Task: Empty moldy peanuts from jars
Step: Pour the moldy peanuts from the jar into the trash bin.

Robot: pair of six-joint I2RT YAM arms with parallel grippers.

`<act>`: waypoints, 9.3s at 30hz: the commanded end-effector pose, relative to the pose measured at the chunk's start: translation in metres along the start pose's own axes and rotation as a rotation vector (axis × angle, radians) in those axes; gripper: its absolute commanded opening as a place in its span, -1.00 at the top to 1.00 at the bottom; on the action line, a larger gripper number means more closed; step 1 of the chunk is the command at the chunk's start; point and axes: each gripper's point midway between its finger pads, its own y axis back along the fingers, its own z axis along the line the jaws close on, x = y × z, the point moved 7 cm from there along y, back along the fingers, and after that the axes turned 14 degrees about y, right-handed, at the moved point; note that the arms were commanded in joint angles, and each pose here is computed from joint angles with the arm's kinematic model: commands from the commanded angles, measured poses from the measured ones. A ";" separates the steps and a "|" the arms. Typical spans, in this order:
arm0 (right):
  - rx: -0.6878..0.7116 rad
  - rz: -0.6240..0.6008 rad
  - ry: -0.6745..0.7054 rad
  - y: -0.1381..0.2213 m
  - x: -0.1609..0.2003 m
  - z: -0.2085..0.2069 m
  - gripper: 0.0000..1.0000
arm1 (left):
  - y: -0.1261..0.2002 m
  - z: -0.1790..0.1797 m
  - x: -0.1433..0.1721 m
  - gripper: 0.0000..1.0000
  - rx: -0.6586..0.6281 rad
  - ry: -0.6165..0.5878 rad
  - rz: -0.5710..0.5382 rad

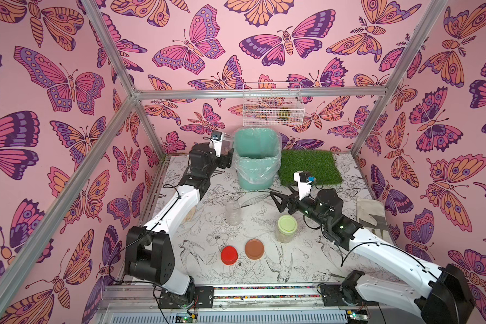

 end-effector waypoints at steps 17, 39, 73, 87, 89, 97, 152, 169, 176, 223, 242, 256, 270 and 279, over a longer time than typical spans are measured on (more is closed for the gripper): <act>-0.008 -0.024 -0.004 -0.006 -0.007 -0.001 -0.98 | 0.010 -0.038 -0.045 1.00 0.066 -0.765 0.051; -0.013 -0.026 -0.025 -0.007 0.005 -0.002 -0.98 | -0.079 -0.082 -0.060 1.00 0.037 -2.230 0.057; -0.019 -0.001 -0.046 -0.011 0.010 -0.003 -0.98 | -0.009 -0.097 -0.073 1.00 0.049 -0.596 -0.161; -0.058 0.029 -0.065 -0.015 0.013 0.000 -0.98 | 0.042 -0.063 -0.020 1.00 0.079 0.029 -0.243; -0.060 0.029 -0.065 -0.014 0.013 0.001 -0.98 | 0.045 -0.060 -0.013 1.00 0.073 0.029 -0.232; -0.076 0.030 -0.065 -0.016 0.012 0.002 -0.98 | 0.047 -0.062 -0.017 1.00 0.084 -0.143 -0.180; -0.033 0.009 -0.043 -0.003 0.017 -0.001 -0.98 | -0.052 -0.117 -0.073 1.00 0.025 -1.633 -0.008; -0.112 0.033 -0.066 -0.008 0.011 0.007 -0.98 | 0.004 -0.099 -0.070 1.00 0.162 -0.406 -0.201; -0.111 0.027 -0.077 -0.009 0.008 0.007 -0.98 | 0.027 -0.078 -0.038 1.00 0.117 -0.090 -0.289; -0.032 0.026 -0.054 -0.002 0.026 -0.002 -0.98 | -0.068 -0.104 -0.065 1.00 0.073 -2.239 0.007; -0.040 0.019 -0.059 -0.004 0.024 -0.002 -0.98 | -0.055 -0.117 -0.071 1.00 0.083 -1.799 -0.042; -0.070 0.026 -0.078 -0.007 0.017 0.002 -0.98 | -0.013 -0.098 -0.090 1.00 -0.094 -0.753 -0.115; -0.113 0.038 -0.105 -0.008 0.012 0.007 -0.98 | 0.037 -0.062 -0.056 1.00 -0.136 -0.144 -0.076; -0.119 0.042 -0.109 -0.009 0.011 0.008 -0.98 | 0.049 -0.038 -0.042 1.00 -0.142 -0.067 -0.050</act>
